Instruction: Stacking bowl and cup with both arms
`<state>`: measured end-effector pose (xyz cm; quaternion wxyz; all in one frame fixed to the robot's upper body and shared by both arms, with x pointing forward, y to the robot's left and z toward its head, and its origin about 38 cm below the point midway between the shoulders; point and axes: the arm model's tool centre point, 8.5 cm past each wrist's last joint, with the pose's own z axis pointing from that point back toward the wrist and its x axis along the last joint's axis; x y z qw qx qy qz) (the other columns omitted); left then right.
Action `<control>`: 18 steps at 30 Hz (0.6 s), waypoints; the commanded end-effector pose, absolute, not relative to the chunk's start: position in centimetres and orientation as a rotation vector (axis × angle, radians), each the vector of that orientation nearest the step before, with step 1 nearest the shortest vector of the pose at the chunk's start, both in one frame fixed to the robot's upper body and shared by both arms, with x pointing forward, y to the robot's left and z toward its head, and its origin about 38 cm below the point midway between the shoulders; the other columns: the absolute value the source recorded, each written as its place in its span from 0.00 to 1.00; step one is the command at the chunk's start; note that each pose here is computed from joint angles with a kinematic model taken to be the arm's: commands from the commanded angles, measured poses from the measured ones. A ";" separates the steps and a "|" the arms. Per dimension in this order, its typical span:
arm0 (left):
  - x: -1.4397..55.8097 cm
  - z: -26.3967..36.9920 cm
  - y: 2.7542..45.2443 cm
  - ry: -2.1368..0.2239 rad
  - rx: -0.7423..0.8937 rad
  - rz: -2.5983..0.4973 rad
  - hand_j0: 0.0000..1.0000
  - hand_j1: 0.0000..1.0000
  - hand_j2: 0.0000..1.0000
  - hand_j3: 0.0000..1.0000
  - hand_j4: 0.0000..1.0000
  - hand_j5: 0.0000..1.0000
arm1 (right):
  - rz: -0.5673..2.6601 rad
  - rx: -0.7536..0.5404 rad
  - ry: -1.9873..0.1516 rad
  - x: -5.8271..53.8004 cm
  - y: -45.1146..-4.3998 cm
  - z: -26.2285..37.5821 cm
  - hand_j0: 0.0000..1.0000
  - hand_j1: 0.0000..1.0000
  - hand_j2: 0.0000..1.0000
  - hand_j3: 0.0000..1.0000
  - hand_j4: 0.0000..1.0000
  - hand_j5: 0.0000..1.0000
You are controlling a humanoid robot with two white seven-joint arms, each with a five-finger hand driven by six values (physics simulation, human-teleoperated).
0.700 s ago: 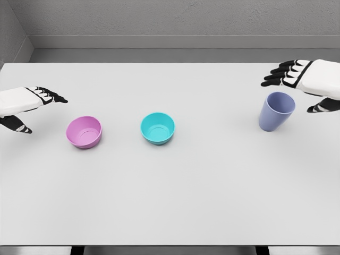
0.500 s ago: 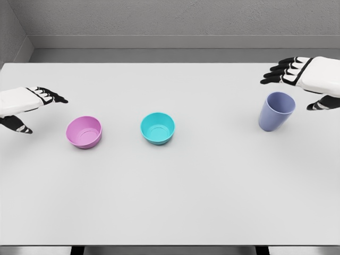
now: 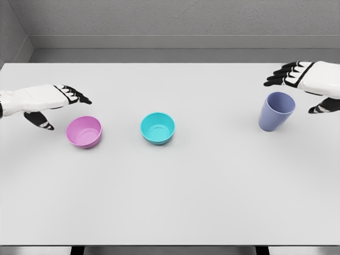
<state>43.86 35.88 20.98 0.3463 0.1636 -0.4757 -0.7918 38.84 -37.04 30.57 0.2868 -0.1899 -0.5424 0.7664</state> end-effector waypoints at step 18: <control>43.4 19.4 32.7 -1.237 0.339 -2.123 1.00 1.00 1.00 1.00 1.00 1.00 | 1.955 -0.459 -1.386 41.7 -37.9 26.2 1.00 1.00 1.00 1.00 1.00 1.00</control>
